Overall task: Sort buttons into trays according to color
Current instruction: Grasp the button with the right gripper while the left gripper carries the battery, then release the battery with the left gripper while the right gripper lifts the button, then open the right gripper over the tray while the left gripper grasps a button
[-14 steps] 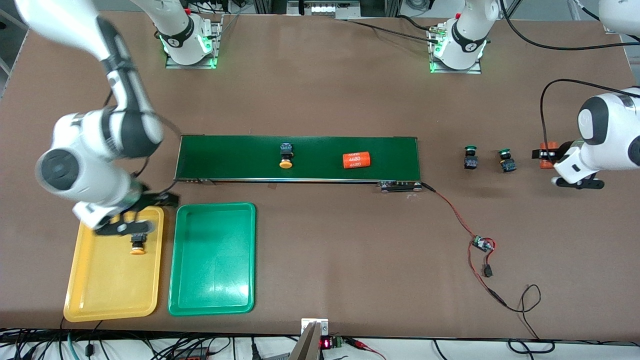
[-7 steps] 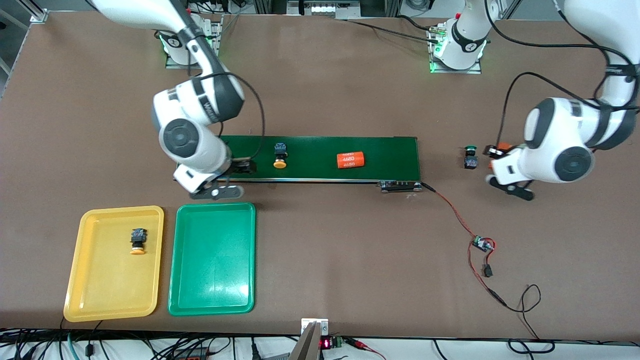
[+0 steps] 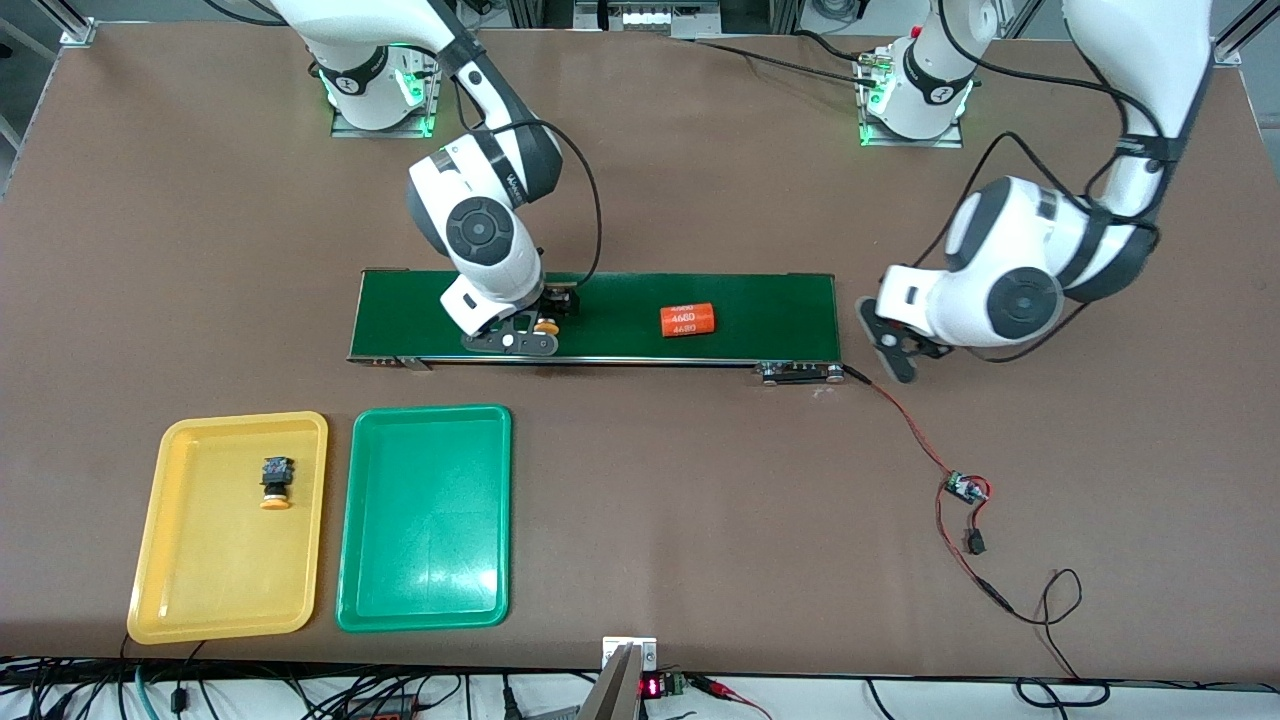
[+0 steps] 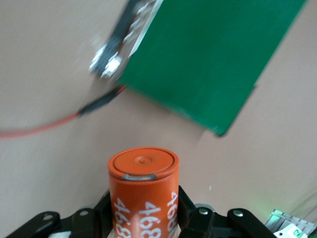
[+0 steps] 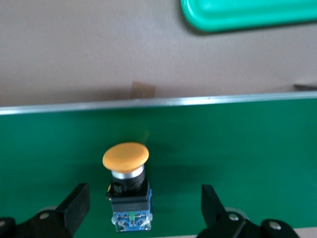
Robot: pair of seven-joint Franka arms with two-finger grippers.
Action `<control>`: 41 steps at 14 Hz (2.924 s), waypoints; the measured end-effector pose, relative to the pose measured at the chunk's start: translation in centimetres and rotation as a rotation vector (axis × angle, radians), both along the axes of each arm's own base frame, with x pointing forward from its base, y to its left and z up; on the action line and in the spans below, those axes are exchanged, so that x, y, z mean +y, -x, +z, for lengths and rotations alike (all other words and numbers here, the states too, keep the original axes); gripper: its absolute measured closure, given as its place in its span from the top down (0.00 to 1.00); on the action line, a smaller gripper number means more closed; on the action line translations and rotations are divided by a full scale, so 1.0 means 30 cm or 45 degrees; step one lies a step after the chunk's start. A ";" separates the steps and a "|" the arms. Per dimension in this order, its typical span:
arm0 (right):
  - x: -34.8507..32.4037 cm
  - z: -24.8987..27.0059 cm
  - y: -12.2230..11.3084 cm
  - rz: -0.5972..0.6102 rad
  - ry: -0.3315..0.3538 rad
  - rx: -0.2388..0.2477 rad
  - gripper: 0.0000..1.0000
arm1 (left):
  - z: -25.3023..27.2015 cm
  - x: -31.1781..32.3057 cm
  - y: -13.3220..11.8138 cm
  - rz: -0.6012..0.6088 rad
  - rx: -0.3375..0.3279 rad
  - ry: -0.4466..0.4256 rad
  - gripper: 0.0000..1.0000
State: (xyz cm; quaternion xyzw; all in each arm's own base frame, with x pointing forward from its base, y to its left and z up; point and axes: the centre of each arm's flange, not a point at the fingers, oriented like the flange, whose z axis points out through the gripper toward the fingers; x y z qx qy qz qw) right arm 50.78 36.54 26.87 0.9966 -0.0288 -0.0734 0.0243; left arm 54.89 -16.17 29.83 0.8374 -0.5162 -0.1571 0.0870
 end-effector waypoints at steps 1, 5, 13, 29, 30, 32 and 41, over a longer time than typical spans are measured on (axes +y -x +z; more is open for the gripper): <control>-0.002 -0.019 0.017 0.003 0.008 0.014 1.00 | -0.001 -0.073 0.020 -0.053 -0.003 0.024 0.48; -0.017 -0.079 0.053 0.006 0.014 0.023 1.00 | -0.040 -0.279 0.095 -0.252 -0.096 0.114 0.48; -0.056 -0.076 0.020 -0.052 -0.012 0.005 0.41 | -0.167 -0.373 0.143 -0.503 -0.255 0.165 0.52; -1.341 -0.052 -0.612 0.136 0.085 -0.171 0.41 | 0.233 0.173 -0.003 0.675 -0.342 -0.271 1.00; -1.370 -0.068 -0.620 0.161 0.089 -0.186 0.41 | 0.215 0.247 -0.005 0.754 -0.316 -0.305 1.00; -1.423 -0.108 -0.623 0.199 0.089 -0.192 0.41 | 0.160 0.363 0.016 0.930 -0.260 -0.376 1.00; -1.644 -0.250 -0.610 0.291 0.080 -0.204 0.41 | -0.209 0.456 0.139 1.091 -0.218 -0.388 1.00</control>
